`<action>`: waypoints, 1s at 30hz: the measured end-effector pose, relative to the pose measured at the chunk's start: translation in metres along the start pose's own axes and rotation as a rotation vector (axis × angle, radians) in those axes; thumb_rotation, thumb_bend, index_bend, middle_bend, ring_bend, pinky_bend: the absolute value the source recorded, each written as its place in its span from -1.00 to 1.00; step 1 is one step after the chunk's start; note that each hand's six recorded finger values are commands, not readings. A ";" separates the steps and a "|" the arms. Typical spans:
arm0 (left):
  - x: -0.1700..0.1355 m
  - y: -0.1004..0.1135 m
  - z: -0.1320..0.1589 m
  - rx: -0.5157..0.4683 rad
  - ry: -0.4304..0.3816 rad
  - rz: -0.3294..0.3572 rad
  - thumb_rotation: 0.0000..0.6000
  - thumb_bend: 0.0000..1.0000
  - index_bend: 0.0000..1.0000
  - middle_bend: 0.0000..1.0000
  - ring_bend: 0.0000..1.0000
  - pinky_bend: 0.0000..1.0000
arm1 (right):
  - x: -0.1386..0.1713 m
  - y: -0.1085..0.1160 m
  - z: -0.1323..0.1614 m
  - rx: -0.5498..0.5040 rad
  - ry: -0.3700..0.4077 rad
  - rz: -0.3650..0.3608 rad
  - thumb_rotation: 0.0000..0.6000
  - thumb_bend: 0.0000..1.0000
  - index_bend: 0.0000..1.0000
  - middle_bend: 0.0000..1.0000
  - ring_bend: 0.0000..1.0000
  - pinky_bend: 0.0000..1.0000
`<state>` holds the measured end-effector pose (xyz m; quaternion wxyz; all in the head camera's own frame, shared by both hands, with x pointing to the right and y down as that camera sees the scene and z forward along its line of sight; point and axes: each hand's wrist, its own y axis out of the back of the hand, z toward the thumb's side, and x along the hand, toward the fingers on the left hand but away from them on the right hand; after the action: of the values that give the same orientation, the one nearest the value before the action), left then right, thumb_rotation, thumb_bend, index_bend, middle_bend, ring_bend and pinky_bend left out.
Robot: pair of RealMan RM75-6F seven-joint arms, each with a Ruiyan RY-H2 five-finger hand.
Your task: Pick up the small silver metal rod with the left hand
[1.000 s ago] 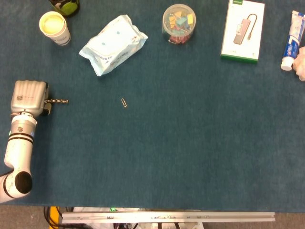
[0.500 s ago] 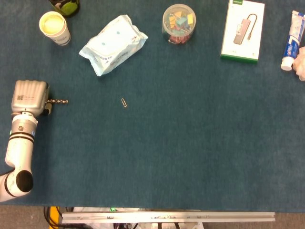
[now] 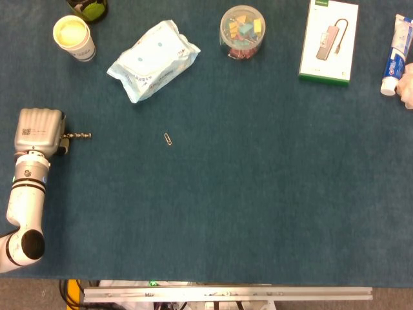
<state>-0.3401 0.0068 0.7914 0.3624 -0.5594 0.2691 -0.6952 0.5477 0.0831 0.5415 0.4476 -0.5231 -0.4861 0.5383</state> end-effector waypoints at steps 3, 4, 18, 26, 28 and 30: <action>0.000 0.000 0.000 0.000 -0.001 -0.001 1.00 -0.29 0.13 0.75 0.73 0.89 | 0.000 0.000 0.000 0.000 0.000 -0.001 1.00 -0.91 -0.24 -0.13 -0.40 -0.38; 0.000 0.000 0.000 0.000 -0.001 -0.001 1.00 -0.29 0.13 0.75 0.73 0.89 | 0.001 0.000 0.000 -0.001 0.000 -0.002 1.00 -0.91 -0.24 -0.13 -0.40 -0.38; -0.006 0.013 0.002 0.020 -0.029 0.041 1.00 -0.28 0.18 0.76 0.74 0.89 | 0.002 0.002 -0.001 -0.004 0.002 -0.010 1.00 -0.91 -0.24 -0.13 -0.40 -0.38; -0.018 0.036 0.005 0.053 -0.066 0.106 1.00 -0.28 0.19 0.76 0.74 0.89 | 0.002 0.001 -0.001 -0.012 0.008 -0.014 1.00 -0.91 -0.24 -0.12 -0.40 -0.38; -0.022 0.043 0.007 0.058 -0.082 0.122 1.00 -0.28 0.20 0.77 0.74 0.89 | 0.002 0.001 -0.001 -0.014 0.008 -0.015 1.00 -0.92 -0.24 -0.12 -0.40 -0.38; -0.027 0.049 0.010 0.063 -0.098 0.136 1.00 -0.29 0.20 0.77 0.74 0.89 | 0.002 0.001 -0.001 -0.015 0.008 -0.017 1.00 -0.92 -0.24 -0.12 -0.40 -0.38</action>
<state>-0.3171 -0.0005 0.7402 0.4389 -0.5614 0.2665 -0.6490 0.5490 0.0853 0.5398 0.4502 -0.5245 -0.4926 0.5288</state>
